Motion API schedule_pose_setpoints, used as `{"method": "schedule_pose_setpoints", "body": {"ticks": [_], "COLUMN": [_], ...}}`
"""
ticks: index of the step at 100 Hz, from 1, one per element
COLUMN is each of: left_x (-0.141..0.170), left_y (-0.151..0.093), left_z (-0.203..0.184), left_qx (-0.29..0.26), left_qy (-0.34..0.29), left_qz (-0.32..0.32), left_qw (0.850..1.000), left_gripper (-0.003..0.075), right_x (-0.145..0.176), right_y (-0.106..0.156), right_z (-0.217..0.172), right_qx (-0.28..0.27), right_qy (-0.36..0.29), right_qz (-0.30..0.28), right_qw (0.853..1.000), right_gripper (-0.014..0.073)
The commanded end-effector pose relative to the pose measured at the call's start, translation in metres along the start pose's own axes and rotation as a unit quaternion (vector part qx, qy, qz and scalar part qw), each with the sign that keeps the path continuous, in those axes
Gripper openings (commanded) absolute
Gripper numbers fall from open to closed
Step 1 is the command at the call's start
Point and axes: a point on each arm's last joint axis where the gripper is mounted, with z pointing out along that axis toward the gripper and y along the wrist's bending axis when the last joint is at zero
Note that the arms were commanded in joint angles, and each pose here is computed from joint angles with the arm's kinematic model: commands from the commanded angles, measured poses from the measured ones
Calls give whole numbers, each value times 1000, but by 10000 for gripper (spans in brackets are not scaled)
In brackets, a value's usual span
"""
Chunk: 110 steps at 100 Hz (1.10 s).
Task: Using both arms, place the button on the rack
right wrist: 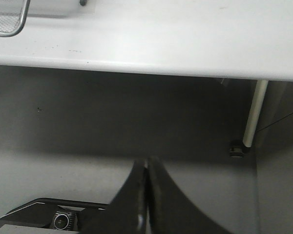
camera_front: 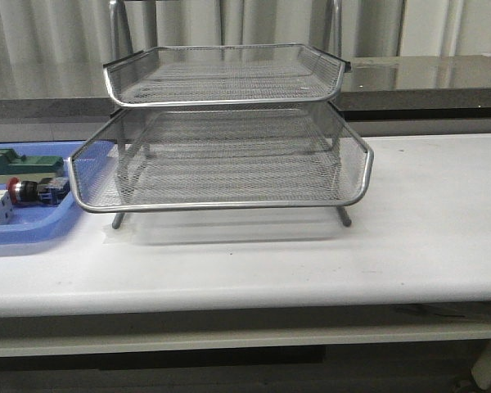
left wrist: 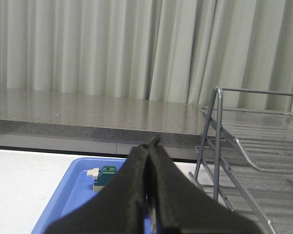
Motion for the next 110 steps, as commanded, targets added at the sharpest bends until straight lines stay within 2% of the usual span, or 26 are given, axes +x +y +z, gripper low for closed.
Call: {"method": "schedule_pose_setpoints", "body": {"ticks": [1,20,34,43,55,65,78,90,110], "left_x": [-36,-82,-109,-120,-127,-125,-119,-106,-75], "left_y": [-3,-12,-17,-18,-17,-14,-11,-8,-6], "left_z": [10,54,96,125,162,194,230,259,291], "left_qx": [-1,3,6,4,-5,-13,-20,-19,0], "left_qy": [-36,49,119,169,242,292,314,337,396], "left_qz": [-11,-10,4,44,93,118,148,167,201], "left_qw": [999,999,993,985,966,949,937,926,896], "left_gripper": [-21,-21,-21,-21,-21,-21,-21,-20,2], "right_x": [-11,-11,-11,-11,-11,-11,-11,-11,-11], "right_y": [-1,-1,-1,-1,-1,-1,-1,-1,-1], "right_z": [-7,-7,-7,-7,-7,-7,-7,-7,-7], "right_qx": [4,4,4,4,4,4,4,4,4], "right_qy": [-38,-38,-38,-38,-38,-38,-38,-38,-38], "right_qz": [1,1,1,1,1,1,1,1,1], "right_qw": [999,999,999,999,999,999,999,999,999], "right_gripper": [-71,-71,-71,-71,-71,-71,-71,-71,-71]}}
